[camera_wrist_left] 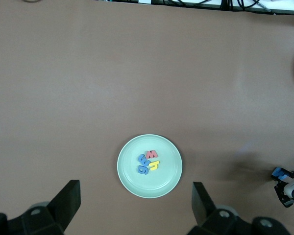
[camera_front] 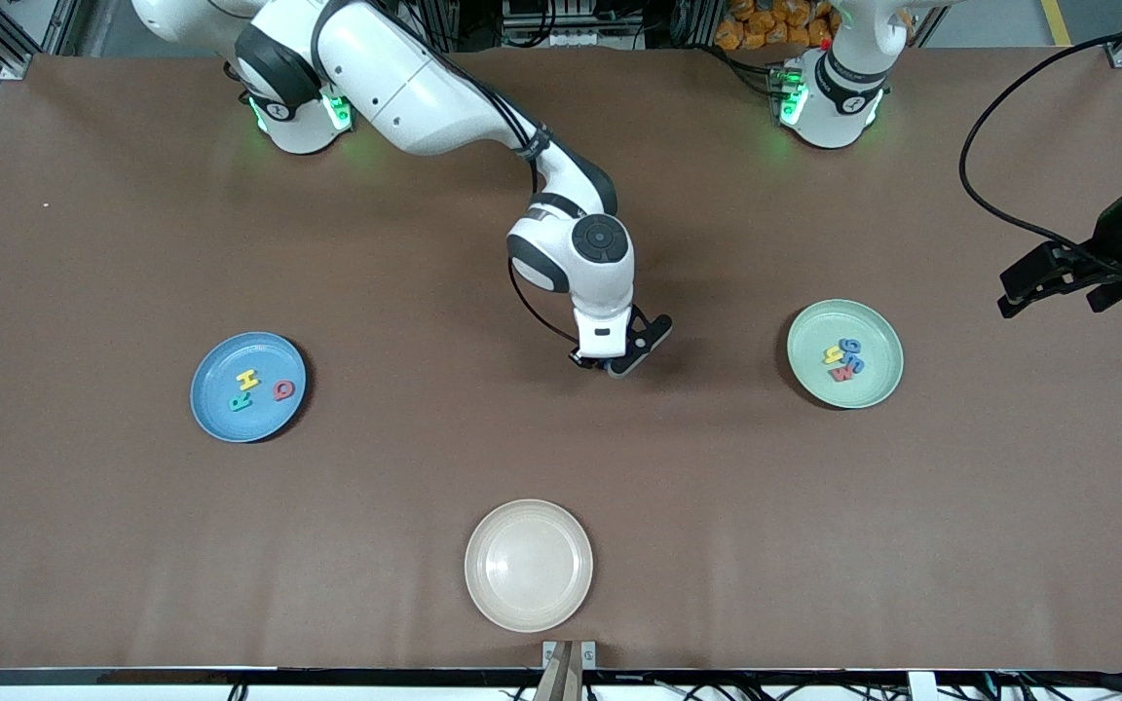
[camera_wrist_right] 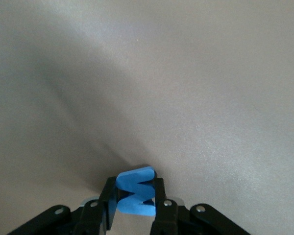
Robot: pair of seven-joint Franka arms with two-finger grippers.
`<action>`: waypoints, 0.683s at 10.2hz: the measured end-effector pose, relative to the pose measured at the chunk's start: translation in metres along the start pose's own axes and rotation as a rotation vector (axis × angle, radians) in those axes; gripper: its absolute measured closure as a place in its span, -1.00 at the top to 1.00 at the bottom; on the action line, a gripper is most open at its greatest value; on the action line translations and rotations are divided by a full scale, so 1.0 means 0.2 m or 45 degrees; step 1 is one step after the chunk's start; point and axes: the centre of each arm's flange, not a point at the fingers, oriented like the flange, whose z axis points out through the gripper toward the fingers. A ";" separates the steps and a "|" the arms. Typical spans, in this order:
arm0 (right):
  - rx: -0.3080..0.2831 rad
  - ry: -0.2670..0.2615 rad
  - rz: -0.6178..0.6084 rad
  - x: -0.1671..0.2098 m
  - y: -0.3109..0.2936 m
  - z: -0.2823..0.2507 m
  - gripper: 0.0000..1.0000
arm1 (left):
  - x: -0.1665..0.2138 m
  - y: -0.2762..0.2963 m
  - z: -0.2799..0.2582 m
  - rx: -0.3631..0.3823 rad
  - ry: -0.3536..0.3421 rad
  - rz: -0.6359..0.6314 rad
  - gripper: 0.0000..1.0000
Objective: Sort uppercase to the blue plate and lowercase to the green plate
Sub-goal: 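Lower the right gripper and close it on the blue W, then carry the blue W with the right gripper to the blue plate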
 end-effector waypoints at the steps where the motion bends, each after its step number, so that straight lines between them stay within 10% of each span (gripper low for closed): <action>1: -0.002 0.000 0.001 0.01 0.00 -0.02 -0.31 | 0.00 0.00 0.00 0.000 0.000 0.000 1.00; 7: 0.008 -0.178 0.222 0.03 0.47 -0.64 -0.31 | 0.00 0.01 0.00 -0.001 0.001 -0.027 1.00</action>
